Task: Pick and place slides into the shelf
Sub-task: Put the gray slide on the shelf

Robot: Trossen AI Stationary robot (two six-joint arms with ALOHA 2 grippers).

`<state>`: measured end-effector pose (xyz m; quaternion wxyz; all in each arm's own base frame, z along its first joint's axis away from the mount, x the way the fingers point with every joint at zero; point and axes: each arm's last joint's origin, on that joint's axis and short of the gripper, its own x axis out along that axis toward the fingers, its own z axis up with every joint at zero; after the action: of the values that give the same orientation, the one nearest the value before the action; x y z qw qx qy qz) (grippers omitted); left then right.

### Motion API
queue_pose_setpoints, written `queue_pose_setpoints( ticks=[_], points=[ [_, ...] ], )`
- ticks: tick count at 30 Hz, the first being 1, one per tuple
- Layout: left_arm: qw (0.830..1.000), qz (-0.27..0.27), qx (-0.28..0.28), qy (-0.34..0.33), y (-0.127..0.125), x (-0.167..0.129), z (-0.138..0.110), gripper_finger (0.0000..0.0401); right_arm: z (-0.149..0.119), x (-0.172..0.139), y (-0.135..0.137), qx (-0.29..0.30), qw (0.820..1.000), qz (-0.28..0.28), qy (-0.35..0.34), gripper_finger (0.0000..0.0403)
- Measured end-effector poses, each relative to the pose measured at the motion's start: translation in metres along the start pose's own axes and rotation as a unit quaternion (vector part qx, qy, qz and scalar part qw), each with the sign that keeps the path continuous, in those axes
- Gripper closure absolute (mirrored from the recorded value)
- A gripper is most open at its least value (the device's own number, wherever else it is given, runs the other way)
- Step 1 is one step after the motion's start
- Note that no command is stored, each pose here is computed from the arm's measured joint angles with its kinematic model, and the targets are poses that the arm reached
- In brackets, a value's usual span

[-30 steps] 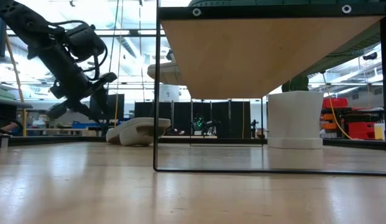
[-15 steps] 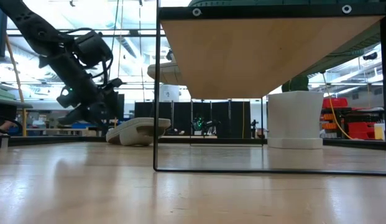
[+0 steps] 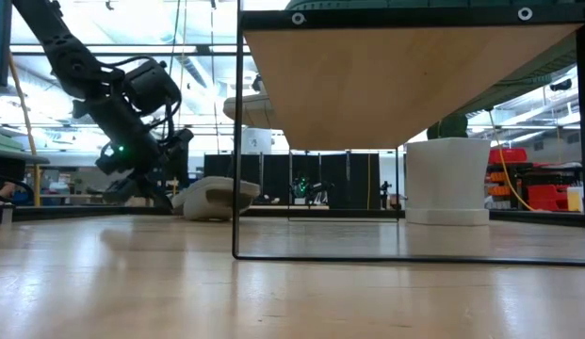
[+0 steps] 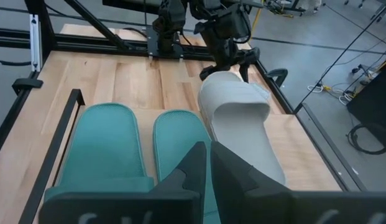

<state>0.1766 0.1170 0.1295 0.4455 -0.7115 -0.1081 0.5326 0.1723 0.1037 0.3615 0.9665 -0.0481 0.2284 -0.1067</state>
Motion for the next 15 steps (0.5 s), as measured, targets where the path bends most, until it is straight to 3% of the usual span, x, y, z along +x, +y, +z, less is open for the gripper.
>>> queue_pose_setpoints(
  ticks=[15],
  points=[
    [1.0, -0.016, 0.016, -0.017, -0.0001, 0.0018, -0.003, 0.0155, 0.001, 0.0, 0.0004, 0.005, 1.0, 0.001, -0.004, 0.0373]
  ],
)
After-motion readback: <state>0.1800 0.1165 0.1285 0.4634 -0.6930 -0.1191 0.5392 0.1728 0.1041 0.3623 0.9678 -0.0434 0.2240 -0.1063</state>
